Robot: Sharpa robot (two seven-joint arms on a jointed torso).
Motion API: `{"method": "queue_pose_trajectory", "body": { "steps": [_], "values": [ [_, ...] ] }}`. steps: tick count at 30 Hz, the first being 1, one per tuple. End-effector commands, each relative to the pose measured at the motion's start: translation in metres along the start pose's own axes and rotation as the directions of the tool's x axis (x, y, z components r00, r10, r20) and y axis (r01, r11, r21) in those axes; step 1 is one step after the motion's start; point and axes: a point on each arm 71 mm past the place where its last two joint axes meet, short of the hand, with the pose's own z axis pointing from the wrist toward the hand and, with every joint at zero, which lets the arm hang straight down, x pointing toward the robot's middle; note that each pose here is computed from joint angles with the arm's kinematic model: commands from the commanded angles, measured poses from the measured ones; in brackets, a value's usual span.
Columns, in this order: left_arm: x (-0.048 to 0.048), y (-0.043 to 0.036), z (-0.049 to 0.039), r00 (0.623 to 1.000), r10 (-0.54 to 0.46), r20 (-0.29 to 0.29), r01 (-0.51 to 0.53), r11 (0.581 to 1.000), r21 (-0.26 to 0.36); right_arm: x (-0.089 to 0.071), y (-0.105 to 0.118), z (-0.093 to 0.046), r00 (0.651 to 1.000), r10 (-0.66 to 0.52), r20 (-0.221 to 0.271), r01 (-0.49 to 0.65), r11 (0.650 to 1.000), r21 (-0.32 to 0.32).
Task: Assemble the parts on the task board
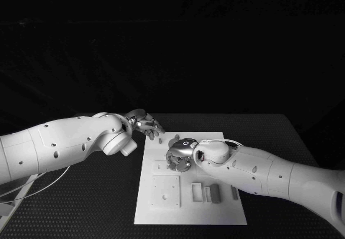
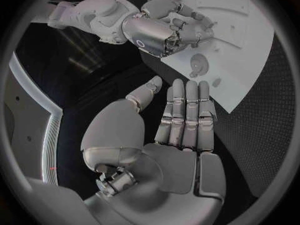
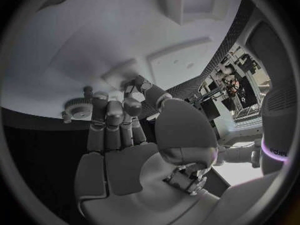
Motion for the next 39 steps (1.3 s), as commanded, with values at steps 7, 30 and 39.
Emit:
{"method": "queue_pose_trajectory", "body": {
  "steps": [7, 30, 39],
  "values": [
    [0.0004, -0.0014, 0.0001, 1.0, -0.009, -0.008, 0.009, 1.0, 0.014, 0.004, -0.001, -0.001, 1.0, 0.004, 0.001, -0.004, 1.0, 0.002],
    [-0.0083, -0.0057, -0.0083, 0.998, -0.058, 0.032, 0.051, 0.979, 0.199, -0.006, -0.02, -0.025, 0.941, 0.324, 0.096, -0.329, 0.944, 0.034],
    [-0.0157, -0.0084, -0.0218, 0.993, -0.107, 0.059, 0.075, 0.917, 0.391, -0.024, -0.042, -0.045, 0.809, 0.577, 0.111, -0.584, 0.81, 0.044]
  ]
}}
